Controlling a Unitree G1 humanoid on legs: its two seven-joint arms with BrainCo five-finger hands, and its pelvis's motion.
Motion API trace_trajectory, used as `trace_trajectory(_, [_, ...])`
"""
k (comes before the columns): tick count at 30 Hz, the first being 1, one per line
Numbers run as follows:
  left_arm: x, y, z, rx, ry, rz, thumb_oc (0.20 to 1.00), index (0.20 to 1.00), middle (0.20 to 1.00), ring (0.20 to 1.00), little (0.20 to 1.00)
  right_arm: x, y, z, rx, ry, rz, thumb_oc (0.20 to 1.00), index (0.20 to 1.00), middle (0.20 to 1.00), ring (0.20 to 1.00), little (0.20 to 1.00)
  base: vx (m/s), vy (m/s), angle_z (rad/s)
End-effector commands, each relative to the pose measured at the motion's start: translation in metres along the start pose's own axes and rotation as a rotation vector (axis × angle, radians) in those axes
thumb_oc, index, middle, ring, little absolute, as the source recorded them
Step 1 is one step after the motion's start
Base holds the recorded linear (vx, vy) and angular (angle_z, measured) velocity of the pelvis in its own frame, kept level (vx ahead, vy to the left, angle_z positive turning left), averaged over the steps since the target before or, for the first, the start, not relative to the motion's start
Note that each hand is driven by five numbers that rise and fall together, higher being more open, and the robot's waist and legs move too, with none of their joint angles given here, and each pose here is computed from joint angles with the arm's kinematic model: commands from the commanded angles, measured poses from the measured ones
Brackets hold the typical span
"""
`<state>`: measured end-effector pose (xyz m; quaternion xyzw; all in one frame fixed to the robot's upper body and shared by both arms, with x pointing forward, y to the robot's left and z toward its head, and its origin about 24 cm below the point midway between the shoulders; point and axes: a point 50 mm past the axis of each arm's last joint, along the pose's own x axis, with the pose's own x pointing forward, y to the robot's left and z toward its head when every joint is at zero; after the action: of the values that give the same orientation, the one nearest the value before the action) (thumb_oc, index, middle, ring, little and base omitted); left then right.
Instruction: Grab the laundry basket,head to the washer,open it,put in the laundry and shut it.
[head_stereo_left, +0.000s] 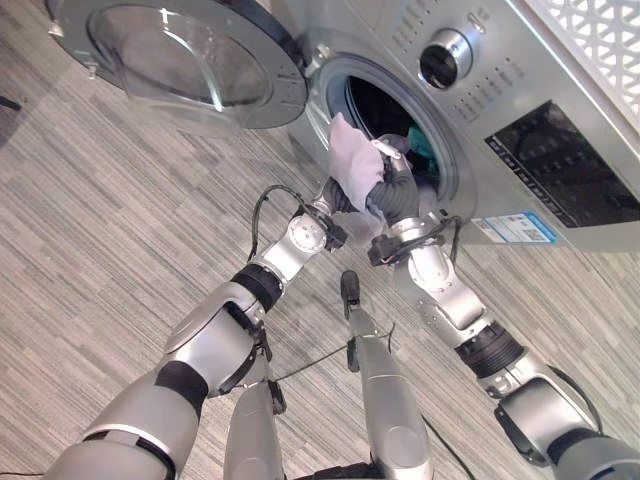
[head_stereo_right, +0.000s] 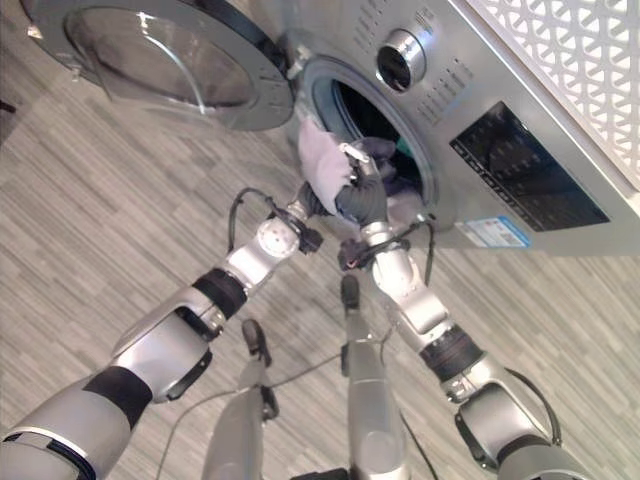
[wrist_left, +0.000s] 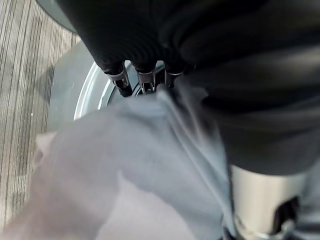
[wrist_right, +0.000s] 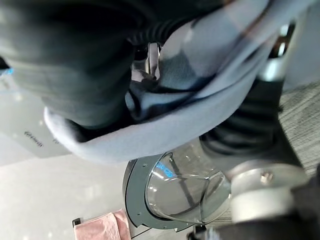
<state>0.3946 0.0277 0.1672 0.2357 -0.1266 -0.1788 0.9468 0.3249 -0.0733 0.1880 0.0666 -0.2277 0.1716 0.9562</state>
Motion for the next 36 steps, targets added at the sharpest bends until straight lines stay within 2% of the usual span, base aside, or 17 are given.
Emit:
trace_trajectory(1, [0.01,-0.034,0.041,-0.056,-0.127,-0.067,1.0,1.0,1.0,1.0,1.0,0.007,0.09,0.045,0.267,-0.233,0.336,0.2,0.2,0.2,0.2,0.2,0.03,0.005,-0.3])
trace_trajectory(5, [0.009,-0.018,0.044,-0.12,-0.157,0.027,1.0,1.0,1.0,1.0,1.0,0.011,0.096,0.042,0.359,-0.202,0.333,0.2,0.2,0.2,0.2,0.2,0.03,0.004,-0.28])
trace_trajectory(8, [0.005,-0.022,0.047,-0.109,-0.201,0.064,1.0,1.0,1.0,1.0,1.0,0.009,0.103,0.036,0.452,-0.158,0.36,0.2,0.2,0.2,0.2,0.2,0.01,-0.016,-0.1])
trace_trajectory(12, [0.001,-0.028,0.049,-0.111,-0.231,0.099,1.0,1.0,1.0,1.0,1.0,0.003,0.11,0.031,0.47,-0.128,0.403,0.2,0.2,0.2,0.2,0.2,0.0,-0.014,0.0])
trace_trajectory(13, [-0.001,-0.031,0.047,-0.105,-0.233,0.114,0.539,0.539,0.539,0.539,0.539,0.0,0.112,0.026,0.492,-0.098,0.413,0.2,0.2,0.2,0.2,0.2,-0.01,-0.055,0.06])
trace_trajectory(14, [-0.001,-0.03,0.049,-0.099,-0.239,0.127,0.2,0.2,0.2,0.2,0.2,-0.001,0.112,0.023,0.498,-0.082,0.414,0.2,0.2,0.2,0.2,0.2,-0.01,-0.054,0.1])
trace_trajectory(22, [-0.005,-0.013,0.035,-0.197,-0.193,0.312,0.2,0.2,0.2,0.2,0.2,-0.007,0.114,0.011,0.484,-0.029,0.4,0.2,0.2,0.2,0.2,0.2,-0.01,-0.022,0.12])
trace_trajectory(23, [-0.007,-0.007,0.029,-0.218,-0.178,0.35,0.2,0.2,0.2,0.2,0.2,-0.009,0.111,0.009,0.463,-0.023,0.401,0.944,0.944,0.944,0.944,0.944,-0.01,-0.018,0.13])
trace_trajectory(24, [-0.007,-0.005,0.028,-0.223,-0.173,0.368,0.2,0.2,0.2,0.2,0.2,-0.009,0.11,0.008,0.449,-0.021,0.398,1.0,1.0,1.0,1.0,1.0,-0.01,-0.03,0.09])
trace_trajectory(29, [-0.009,0.015,0.025,-0.255,-0.183,0.462,0.2,0.2,0.2,0.2,0.2,-0.011,0.1,0.003,0.383,-0.018,0.394,1.0,1.0,1.0,1.0,1.0,0.0,0.0,0.0])
trace_trajectory(33, [-0.011,0.023,0.026,-0.307,-0.216,0.479,0.2,0.2,0.2,0.2,0.2,-0.015,0.078,-0.007,0.348,-0.009,0.366,1.0,1.0,1.0,1.0,1.0,0.0,0.0,0.0])
trace_trajectory(36, [-0.013,0.025,0.025,-0.356,-0.232,0.488,0.2,0.2,0.2,0.2,0.2,-0.023,0.058,-0.012,0.492,-0.021,0.345,1.0,1.0,1.0,1.0,1.0,0.0,-0.007,0.12])
